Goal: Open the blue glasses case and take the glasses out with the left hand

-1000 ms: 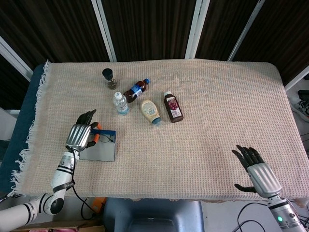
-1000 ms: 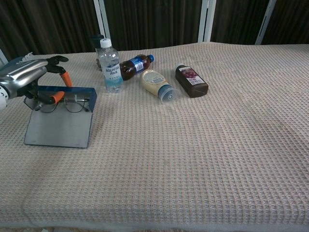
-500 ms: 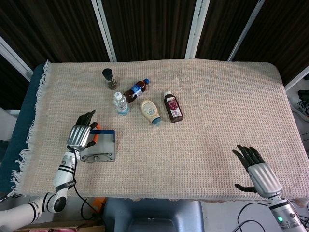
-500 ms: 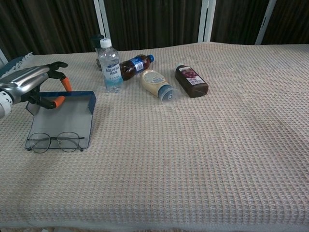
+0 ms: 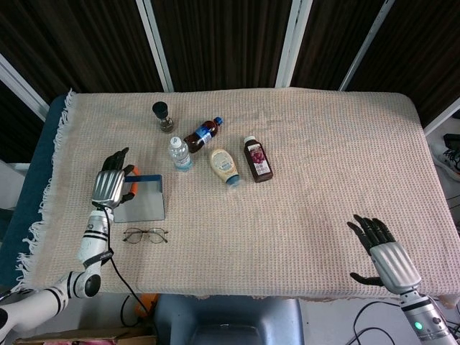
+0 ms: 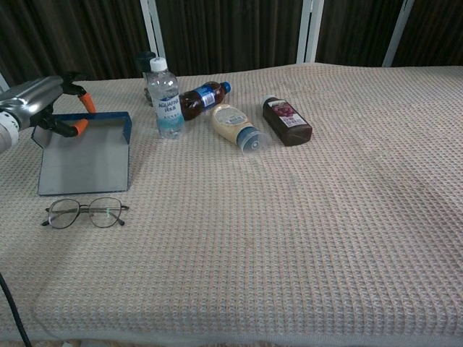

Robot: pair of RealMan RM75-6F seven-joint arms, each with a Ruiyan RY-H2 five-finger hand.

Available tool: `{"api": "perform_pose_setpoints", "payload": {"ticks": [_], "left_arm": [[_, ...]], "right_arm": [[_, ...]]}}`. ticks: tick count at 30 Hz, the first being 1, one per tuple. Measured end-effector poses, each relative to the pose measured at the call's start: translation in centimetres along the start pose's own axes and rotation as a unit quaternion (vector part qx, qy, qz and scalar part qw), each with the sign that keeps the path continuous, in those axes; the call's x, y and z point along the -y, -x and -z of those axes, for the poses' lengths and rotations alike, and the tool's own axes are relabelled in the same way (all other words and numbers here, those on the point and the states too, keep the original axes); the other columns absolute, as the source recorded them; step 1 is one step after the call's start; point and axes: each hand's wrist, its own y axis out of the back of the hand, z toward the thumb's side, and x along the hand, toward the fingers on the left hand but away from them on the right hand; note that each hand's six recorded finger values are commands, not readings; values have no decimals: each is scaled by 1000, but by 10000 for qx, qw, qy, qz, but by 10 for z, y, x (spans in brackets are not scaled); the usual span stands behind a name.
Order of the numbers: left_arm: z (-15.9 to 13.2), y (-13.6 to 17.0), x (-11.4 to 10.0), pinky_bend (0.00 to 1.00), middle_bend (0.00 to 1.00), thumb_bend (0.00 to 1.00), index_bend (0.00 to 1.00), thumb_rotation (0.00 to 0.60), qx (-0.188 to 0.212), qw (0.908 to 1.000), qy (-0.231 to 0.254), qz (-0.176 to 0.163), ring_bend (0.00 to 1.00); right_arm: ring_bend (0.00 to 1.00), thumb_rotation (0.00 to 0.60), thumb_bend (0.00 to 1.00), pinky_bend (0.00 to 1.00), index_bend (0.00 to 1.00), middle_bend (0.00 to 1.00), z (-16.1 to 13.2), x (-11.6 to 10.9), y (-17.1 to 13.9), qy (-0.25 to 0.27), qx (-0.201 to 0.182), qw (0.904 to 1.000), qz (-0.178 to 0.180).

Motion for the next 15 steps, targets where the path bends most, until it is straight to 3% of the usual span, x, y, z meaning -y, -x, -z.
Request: {"api": "perform_pose_setpoints", "payload": {"ticks": [3,10,15], "left_arm": [[8,-8,4,119,10,436,470,600,-141,9998,-42,121,0],[20,-10,25,113,0,412,8,600,-324,9966,-241,716,0],[20,-2,20,111,0,383,0,600,-257,9959,-262,822,0]], "right_arm": [[0,600,187,0,0,0,0,0,1,-11,15,10000,-4],[0,600,188,0,0,0,0,3,3,-45,29,10000,-33],[0,600,188,0,0,0,-1,4,2,-65,19,10000,-62]]}}
